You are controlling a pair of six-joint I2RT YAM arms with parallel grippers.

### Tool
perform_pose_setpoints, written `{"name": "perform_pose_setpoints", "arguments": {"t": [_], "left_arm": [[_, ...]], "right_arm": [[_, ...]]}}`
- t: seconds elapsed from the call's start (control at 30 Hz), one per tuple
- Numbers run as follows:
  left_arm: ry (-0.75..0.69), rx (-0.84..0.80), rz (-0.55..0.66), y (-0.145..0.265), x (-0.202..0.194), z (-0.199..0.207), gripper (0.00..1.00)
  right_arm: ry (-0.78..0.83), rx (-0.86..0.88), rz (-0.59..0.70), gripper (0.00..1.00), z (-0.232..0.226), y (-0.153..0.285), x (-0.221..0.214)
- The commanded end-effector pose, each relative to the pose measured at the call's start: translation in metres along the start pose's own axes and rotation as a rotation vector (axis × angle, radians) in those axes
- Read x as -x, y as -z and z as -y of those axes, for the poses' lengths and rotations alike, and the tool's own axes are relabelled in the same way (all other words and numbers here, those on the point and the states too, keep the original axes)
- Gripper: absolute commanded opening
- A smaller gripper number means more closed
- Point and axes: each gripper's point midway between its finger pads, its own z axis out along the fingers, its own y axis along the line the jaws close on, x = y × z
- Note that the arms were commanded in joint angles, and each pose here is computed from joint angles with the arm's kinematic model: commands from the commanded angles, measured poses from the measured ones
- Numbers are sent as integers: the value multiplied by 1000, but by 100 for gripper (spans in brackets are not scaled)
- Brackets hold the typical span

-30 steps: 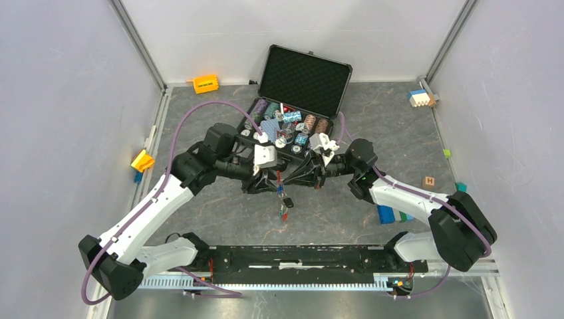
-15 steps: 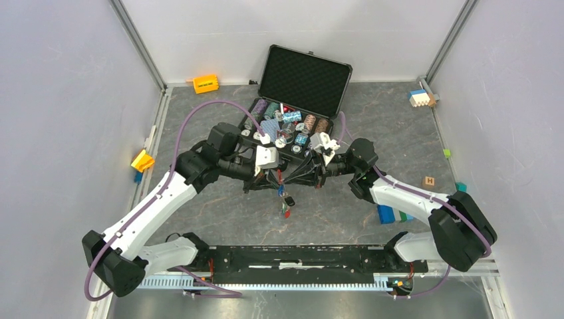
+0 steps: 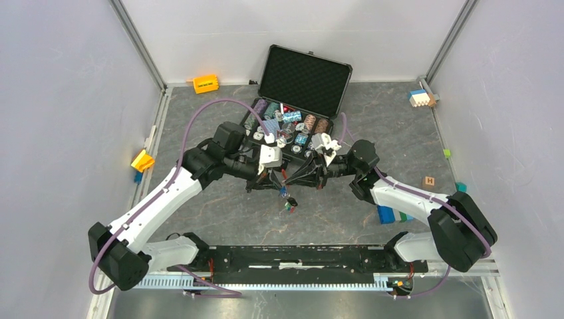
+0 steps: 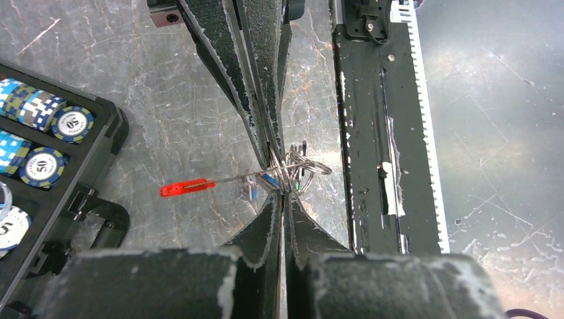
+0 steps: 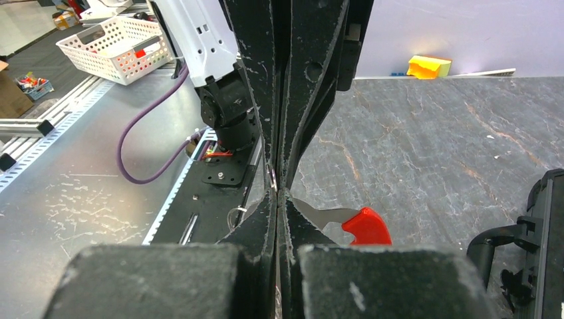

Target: Put the keys on the keyring

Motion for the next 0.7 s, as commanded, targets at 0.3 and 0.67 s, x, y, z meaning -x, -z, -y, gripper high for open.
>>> {"name": "perform_pose_setpoints", "arguments": {"t": [0.3, 0.67], "left_arm": [[-16, -38, 41, -8, 15, -8, 16], [-127, 114, -15, 18, 21, -18, 47]], "right_arm": [[113, 18, 89, 0, -9, 1, 32], [112, -1, 60, 0, -3, 1, 23]]}}
